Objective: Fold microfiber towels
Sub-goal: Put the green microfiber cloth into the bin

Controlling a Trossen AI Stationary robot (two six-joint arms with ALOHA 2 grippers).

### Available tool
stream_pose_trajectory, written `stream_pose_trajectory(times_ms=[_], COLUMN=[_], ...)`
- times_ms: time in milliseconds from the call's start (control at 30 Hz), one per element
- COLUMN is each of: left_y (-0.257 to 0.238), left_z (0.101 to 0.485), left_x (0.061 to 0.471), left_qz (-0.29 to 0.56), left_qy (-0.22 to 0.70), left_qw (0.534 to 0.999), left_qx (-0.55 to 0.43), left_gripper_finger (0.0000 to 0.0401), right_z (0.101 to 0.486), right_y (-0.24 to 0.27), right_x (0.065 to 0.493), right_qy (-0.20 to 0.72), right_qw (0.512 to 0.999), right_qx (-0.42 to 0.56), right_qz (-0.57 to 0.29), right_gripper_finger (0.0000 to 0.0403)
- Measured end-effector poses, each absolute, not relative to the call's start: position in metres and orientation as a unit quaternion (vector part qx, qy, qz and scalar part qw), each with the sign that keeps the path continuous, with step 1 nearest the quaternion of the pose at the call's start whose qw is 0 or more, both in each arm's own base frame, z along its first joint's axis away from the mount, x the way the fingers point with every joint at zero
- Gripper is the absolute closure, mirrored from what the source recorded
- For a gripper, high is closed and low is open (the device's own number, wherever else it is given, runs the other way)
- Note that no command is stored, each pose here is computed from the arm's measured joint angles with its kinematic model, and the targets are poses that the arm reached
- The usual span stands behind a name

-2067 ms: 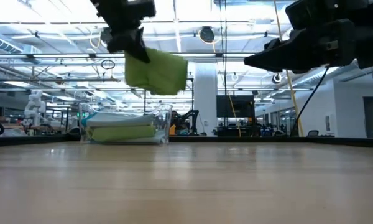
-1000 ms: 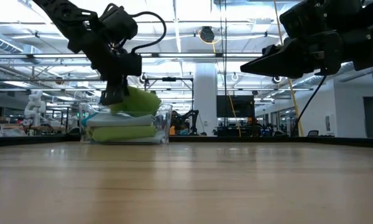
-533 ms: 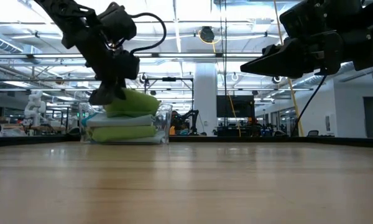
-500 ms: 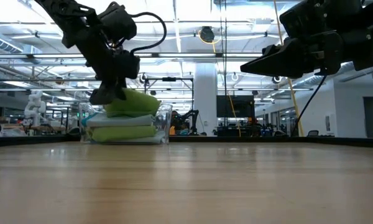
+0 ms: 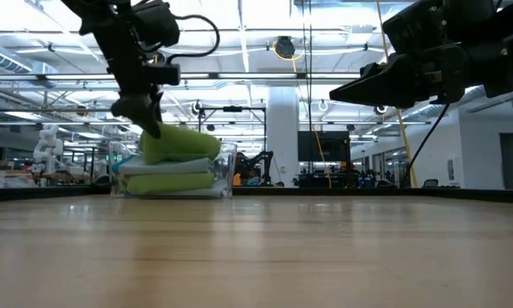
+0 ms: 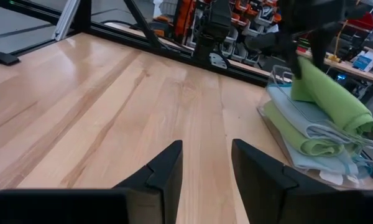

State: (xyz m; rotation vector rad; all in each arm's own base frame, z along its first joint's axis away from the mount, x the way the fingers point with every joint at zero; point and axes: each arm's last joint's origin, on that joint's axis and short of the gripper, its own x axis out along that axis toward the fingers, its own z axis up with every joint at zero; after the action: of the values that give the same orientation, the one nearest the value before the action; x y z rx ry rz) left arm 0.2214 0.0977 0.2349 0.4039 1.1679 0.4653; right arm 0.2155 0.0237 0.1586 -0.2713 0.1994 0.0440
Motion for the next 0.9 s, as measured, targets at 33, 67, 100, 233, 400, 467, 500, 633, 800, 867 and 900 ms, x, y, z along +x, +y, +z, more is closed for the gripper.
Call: stream_pose_trajectory(times_ms=[33,67,100,233,400,467,500,633,800,867,900], left_y=[0.098,0.098,0.098,0.095,0.094,0.094,0.094,0.091,0.089,0.091,0.092], left_z=[0.234,0.234,0.233,0.234,0.234,0.236,0.237,0.234,0.235,0.242,0.246], left_x=[0.220,0.221,0.221,0.224,0.224,0.224,0.223,0.214,0.213,0.213,0.214], left_qz=[0.209,0.201,0.192,0.157,0.167,0.171,0.176,0.160,0.155,0.173,0.181], left_qy=[0.543,0.538,0.531,0.506,0.501,0.501,0.505,0.563,0.553,0.542,0.536], left_qw=[0.796,0.805,0.815,0.845,0.848,0.847,0.843,0.804,0.817,0.822,0.825], left_qx=[0.169,0.150,0.129,0.072,0.050,0.047,0.054,0.104,0.051,0.024,0.016], left_gripper_finger=[0.0229,0.0229,0.0229,0.0229,0.0229,0.0229,0.0229,0.0237,0.0268,0.0272,0.0273], right_z=[0.159,0.159,0.159,0.159,0.159,0.159,0.159,0.159,0.159,0.159,0.159], right_y=[0.024,0.024,0.024,0.024,0.024,0.024,0.024,0.024,0.024,0.024,0.024], right_x=[0.216,0.216,0.216,0.216,0.216,0.216,0.216,0.216,0.216,0.216,0.216], right_qy=[0.099,0.099,0.099,0.099,0.099,0.099,0.099,0.099,0.099,0.099,0.099], right_qw=[0.986,0.986,0.986,0.986,0.986,0.986,0.986,0.986,0.986,0.986,0.986], right_qx=[-0.135,-0.135,-0.135,-0.135,-0.135,-0.135,-0.135,-0.135,-0.135,-0.135,-0.135], right_qz=[0.022,0.022,0.022,0.022,0.022,0.022,0.022,0.022,0.022,0.022,0.022], right_gripper_finger=[0.0271,0.0271,0.0271,0.0271,0.0271,0.0271,0.0271,0.0271,0.0271,0.0271,0.0271])
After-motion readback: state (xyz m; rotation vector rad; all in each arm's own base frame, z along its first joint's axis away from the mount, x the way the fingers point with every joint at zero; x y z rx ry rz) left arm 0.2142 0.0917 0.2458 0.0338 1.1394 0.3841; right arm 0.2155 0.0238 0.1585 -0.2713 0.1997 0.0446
